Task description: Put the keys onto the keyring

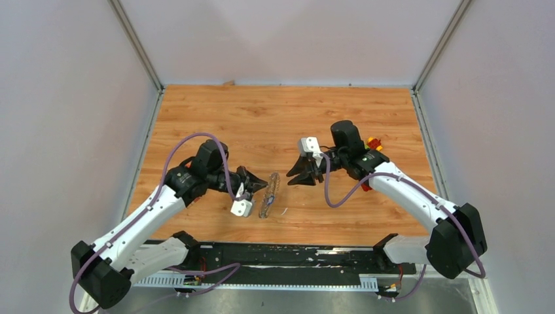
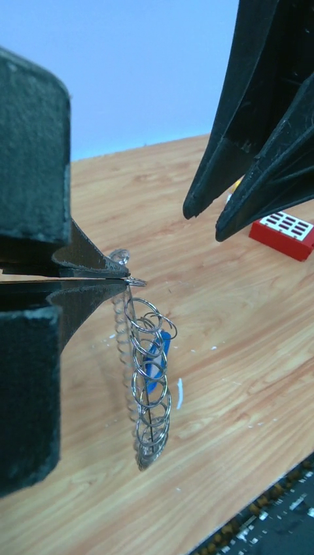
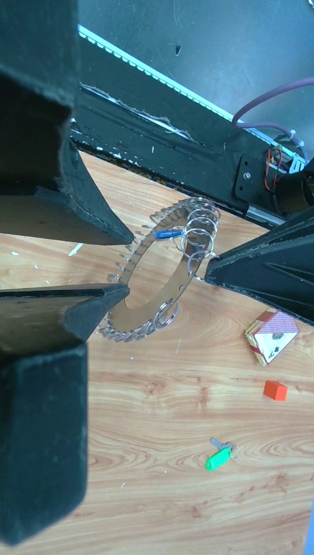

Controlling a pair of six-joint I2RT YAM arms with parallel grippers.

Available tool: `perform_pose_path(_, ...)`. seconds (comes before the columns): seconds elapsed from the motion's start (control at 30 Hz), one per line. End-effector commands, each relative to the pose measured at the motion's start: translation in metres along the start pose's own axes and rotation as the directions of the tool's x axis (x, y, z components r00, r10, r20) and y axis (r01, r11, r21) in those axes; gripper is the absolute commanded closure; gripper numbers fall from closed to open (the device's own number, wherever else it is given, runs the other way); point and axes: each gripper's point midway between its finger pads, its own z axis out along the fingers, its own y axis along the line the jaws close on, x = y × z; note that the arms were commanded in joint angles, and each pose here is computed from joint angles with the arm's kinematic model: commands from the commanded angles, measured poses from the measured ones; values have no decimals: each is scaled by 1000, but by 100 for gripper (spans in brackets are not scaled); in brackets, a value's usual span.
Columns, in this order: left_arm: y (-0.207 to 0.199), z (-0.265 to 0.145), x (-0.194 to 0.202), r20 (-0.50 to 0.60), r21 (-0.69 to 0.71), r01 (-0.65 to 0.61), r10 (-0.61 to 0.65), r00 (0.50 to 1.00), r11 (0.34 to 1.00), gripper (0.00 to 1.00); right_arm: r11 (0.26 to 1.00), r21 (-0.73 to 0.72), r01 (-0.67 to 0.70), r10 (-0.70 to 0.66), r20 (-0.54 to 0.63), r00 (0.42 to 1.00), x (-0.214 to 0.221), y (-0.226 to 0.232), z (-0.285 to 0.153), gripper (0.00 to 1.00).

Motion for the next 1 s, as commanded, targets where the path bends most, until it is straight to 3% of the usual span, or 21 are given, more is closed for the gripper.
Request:
perform_pose_path(0.0,-2,-4,-1,-20,3,-204,204,979,979,100,998,-42,43,-42,35,999,-13,1,3,71)
perform_pose_path(0.23,-8,-5,3,-40,-2,-271,271,962,963,100,998,-62,14,-12,26,1000,-7,1,9,71)
perform_pose_path(0.6,-12,-1,4,-25,-18,-258,257,966,966,100,997,-69,15,-14,17,1000,-5,3,12,71)
perform_pose_path(0.77,-2,-1,-4,10,-63,-154,155,988,986,100,997,-75,28,-28,4,1000,-4,7,16,71)
perform_pose_path(0.97,25,-2,-16,81,-147,134,-123,989,980,100,996,-83,39,-38,6,999,-11,12,19,71)
